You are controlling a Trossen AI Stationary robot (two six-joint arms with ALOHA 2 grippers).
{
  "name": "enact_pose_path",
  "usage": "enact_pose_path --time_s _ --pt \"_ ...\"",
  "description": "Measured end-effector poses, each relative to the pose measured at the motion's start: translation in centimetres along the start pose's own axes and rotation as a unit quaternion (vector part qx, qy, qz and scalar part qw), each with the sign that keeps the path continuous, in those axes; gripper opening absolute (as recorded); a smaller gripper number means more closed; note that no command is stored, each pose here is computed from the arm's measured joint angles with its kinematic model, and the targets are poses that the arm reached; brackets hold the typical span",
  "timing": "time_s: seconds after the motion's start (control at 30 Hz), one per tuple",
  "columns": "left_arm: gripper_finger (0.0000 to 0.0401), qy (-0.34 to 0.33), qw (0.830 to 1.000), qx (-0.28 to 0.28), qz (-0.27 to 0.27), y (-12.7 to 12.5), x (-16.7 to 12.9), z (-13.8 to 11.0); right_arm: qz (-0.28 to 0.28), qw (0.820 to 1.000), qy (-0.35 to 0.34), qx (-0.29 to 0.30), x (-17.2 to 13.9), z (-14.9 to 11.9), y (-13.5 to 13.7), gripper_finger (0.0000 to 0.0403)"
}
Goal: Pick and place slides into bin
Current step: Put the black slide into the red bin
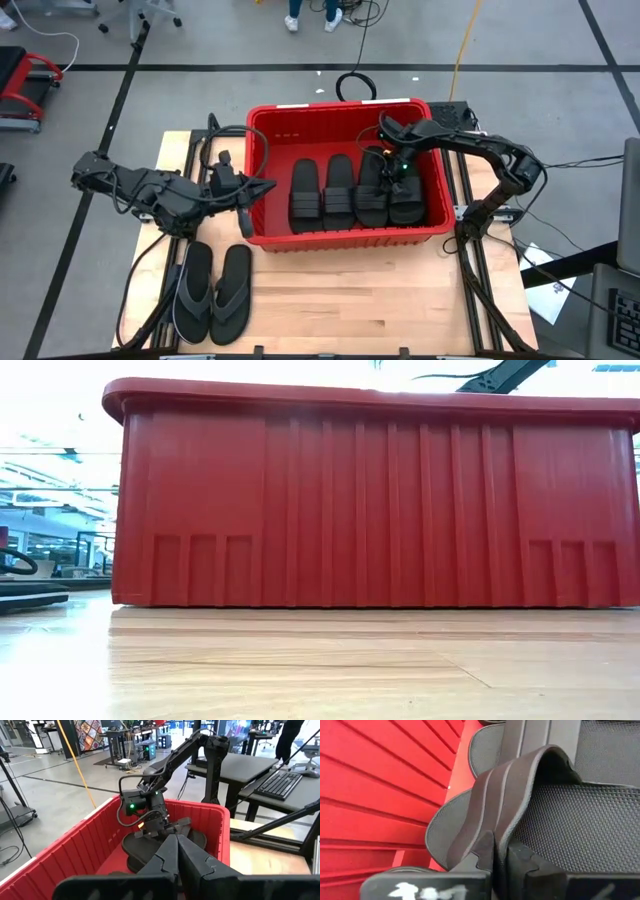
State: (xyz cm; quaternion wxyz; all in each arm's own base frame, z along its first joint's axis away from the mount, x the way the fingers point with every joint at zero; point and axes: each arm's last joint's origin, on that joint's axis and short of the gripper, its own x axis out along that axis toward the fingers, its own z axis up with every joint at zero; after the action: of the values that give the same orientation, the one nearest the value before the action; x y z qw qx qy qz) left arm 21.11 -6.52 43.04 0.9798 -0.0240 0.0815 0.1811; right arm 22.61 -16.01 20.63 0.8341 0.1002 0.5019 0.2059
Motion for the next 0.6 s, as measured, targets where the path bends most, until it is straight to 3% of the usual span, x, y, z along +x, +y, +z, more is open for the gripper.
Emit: enact_pose_path --time_s 0.2,0.6 --pt "0.0008 0.0 1.0 -0.007 -0.006 -0.1 0.1 0.0 -0.028 1.0 -0.001 -0.013 -0.8 0.2 0.6 0.0047" --pt "0.0008 -0.006 1.0 -0.014 -0.007 -0.1 0.1 0.2 -0.082 0.997 0.016 0.003 -1.3 0.3 0.5 0.0163"
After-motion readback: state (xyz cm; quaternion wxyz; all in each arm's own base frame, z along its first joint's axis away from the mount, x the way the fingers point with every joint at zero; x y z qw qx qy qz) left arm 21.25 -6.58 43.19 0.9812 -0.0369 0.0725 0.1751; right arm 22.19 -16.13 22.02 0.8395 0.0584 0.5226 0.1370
